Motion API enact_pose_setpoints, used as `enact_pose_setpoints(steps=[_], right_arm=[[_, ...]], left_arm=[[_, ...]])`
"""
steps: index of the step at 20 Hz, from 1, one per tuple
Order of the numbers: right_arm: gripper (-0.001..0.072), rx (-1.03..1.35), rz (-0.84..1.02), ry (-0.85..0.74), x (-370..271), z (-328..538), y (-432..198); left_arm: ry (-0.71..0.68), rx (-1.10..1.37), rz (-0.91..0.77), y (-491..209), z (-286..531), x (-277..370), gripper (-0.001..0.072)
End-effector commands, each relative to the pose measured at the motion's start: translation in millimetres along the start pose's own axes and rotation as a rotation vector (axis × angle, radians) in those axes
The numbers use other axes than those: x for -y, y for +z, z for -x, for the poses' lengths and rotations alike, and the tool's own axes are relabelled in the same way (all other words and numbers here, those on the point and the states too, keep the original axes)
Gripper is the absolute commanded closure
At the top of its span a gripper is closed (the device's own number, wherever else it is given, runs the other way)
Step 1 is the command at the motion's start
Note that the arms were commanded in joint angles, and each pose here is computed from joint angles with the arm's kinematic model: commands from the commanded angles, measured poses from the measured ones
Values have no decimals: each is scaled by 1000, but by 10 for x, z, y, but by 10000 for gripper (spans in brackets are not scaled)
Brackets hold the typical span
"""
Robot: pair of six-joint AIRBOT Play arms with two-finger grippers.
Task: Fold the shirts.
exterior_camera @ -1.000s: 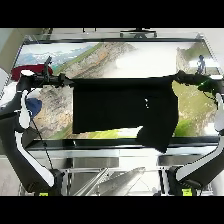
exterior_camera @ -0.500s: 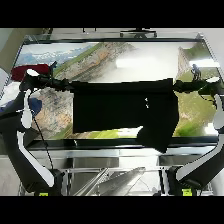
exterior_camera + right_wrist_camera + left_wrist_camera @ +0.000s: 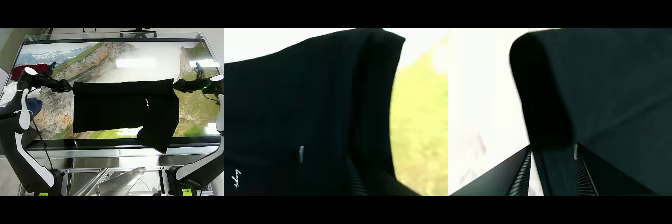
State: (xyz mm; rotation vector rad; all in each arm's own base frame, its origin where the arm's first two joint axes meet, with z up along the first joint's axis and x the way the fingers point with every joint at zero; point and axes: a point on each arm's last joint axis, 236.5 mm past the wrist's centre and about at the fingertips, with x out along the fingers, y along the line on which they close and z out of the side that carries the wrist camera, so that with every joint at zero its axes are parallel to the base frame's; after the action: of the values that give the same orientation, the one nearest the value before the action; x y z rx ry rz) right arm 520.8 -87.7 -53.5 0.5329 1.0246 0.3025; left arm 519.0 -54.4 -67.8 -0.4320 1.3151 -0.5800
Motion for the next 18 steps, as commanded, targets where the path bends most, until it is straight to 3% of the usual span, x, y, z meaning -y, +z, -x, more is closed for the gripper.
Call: enact_pose_setpoints(steps=[1,7,11,15,18], right_arm=[[274,12,-48,-42,-47,539,45],[277,-157,-264,26,-102,1216,-850],[277,-116,-440,-37,137,1449,-1483],[276,-109,-551,-63,243,1377,-2011],[275,-178,-588,-21,146,1221,-2343]], left_arm=[[-24,-58,106,-211,359,42,419],[-16,-266,239,-1413,275,100,422],[-3,-284,309,-2170,-51,85,422],[16,-268,340,-2393,-225,28,422],[-81,-239,283,-2304,-376,334,422]])
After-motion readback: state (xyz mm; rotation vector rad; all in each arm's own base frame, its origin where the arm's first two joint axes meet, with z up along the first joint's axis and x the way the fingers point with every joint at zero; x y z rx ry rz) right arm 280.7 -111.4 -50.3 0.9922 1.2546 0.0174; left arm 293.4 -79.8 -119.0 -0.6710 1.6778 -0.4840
